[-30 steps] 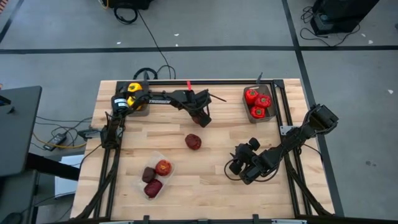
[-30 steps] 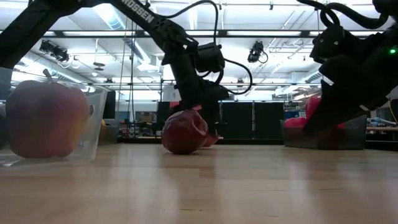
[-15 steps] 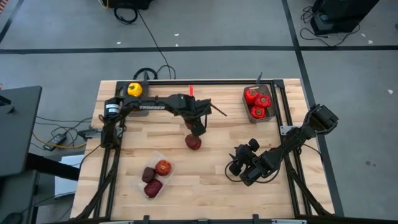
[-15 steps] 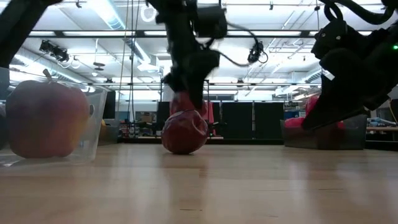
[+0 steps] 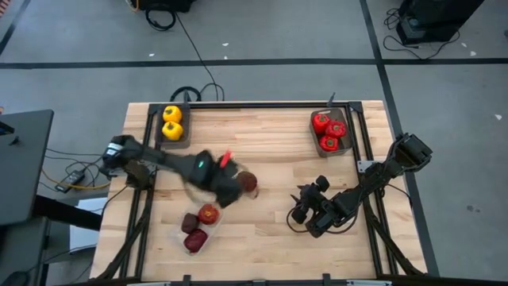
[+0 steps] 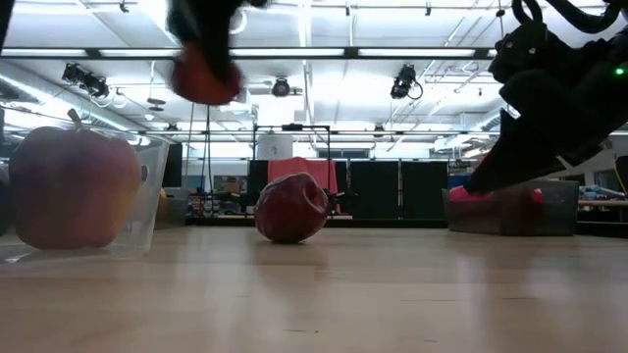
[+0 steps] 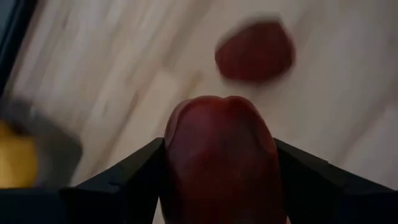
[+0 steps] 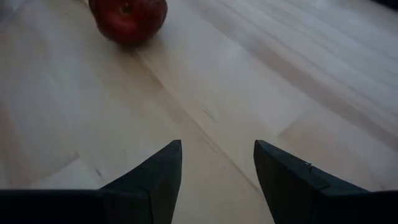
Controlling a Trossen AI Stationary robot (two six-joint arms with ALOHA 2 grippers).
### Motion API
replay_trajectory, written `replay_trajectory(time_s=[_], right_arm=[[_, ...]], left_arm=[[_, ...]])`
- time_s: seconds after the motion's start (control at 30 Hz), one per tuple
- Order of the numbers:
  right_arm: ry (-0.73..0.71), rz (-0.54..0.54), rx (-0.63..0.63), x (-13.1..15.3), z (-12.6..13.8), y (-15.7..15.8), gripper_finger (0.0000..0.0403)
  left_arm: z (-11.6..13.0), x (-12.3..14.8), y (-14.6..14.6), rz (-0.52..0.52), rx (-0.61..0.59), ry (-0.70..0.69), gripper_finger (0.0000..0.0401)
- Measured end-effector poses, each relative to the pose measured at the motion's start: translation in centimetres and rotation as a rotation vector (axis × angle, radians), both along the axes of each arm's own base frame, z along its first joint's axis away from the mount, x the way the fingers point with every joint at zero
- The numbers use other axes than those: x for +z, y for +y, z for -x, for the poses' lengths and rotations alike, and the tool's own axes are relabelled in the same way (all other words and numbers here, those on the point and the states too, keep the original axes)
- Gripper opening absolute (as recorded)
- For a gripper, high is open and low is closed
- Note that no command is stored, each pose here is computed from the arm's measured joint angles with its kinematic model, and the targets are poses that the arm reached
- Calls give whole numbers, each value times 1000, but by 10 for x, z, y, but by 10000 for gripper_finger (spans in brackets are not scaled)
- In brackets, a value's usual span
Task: Sort produce into baskets
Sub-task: Put the red apple into the transparent bin
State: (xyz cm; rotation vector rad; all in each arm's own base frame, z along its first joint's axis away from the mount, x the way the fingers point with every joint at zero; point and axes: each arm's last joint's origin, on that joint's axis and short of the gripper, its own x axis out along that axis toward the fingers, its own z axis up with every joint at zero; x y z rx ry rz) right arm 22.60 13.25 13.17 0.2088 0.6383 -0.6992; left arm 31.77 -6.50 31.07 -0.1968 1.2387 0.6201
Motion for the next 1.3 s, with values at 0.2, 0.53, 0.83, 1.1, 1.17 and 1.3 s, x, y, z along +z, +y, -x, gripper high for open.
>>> replay_trajectory(time_s=[0.2, 0.53, 0.83, 1.1, 1.17, 1.3], right_arm=[[-37, 30, -4, 2, -5, -2, 211], [-81, 14, -4, 5, -17, -7, 211], [-149, -6, 58, 12, -31, -5, 211], [-192, -44, 103, 16, -37, -2, 211], [-198, -65, 129, 17, -39, 0, 211], [-195, -103, 185, 19, -41, 2, 211]], left_arm=[[40, 4, -54, 1, 112, 56, 275], [71, -31, -121, 167, 133, 68, 277], [85, -62, -149, 226, 135, -33, 301], [88, -75, -159, 247, 102, -99, 358], [88, -76, -158, 238, 102, -95, 370], [87, -76, -158, 226, 94, -128, 381]])
